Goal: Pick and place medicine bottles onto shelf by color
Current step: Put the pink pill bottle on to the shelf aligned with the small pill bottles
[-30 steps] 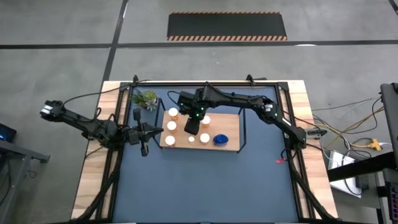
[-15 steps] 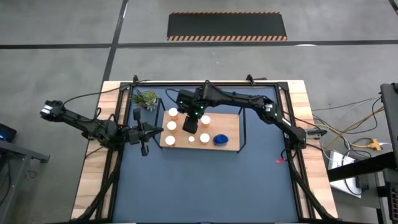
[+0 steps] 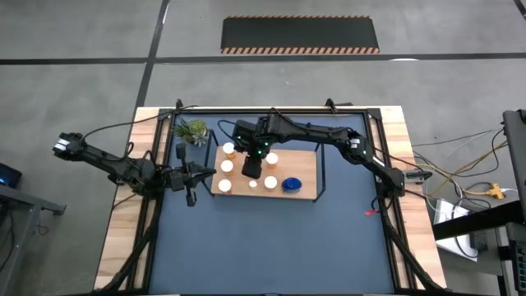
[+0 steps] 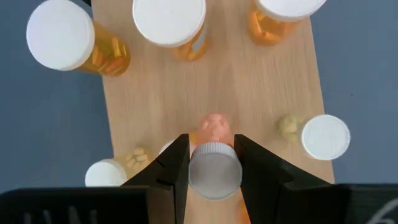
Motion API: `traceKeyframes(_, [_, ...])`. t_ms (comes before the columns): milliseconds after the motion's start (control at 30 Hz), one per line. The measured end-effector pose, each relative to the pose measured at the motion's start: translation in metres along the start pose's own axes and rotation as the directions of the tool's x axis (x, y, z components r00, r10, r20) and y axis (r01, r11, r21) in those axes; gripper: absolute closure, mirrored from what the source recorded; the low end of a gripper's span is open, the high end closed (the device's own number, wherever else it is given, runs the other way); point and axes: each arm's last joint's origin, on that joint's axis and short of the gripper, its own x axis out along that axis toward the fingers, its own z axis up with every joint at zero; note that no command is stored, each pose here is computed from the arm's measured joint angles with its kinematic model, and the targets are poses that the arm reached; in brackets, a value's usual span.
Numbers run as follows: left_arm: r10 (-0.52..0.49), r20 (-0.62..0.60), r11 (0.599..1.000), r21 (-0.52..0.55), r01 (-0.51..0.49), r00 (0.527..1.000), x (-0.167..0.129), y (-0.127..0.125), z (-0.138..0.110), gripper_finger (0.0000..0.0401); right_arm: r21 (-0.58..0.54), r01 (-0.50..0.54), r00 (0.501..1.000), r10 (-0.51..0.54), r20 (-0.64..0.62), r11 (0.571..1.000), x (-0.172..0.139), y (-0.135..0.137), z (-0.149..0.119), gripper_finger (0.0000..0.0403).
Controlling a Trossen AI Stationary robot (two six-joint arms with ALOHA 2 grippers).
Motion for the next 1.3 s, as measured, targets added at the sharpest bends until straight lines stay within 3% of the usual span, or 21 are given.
traceKeyframes(967, [-0.002, 0.000, 1.000, 0.001, 0.002, 1.000, 0.000, 0.000, 0.000, 0.0401, -0.038, -0.005, 0.999, 0.006, 0.038, 0.999, -0.009, 0.010, 0.002, 0.0300])
traceKeyframes(1300, [0.003, -0.003, 1.000, 0.001, -0.003, 1.000, 0.000, 0.000, 0.000, 0.0401, 0.043, 0.042, 0.999, -0.043, 0.009, 0.998, 0.002, -0.005, 0.001, 0.0300])
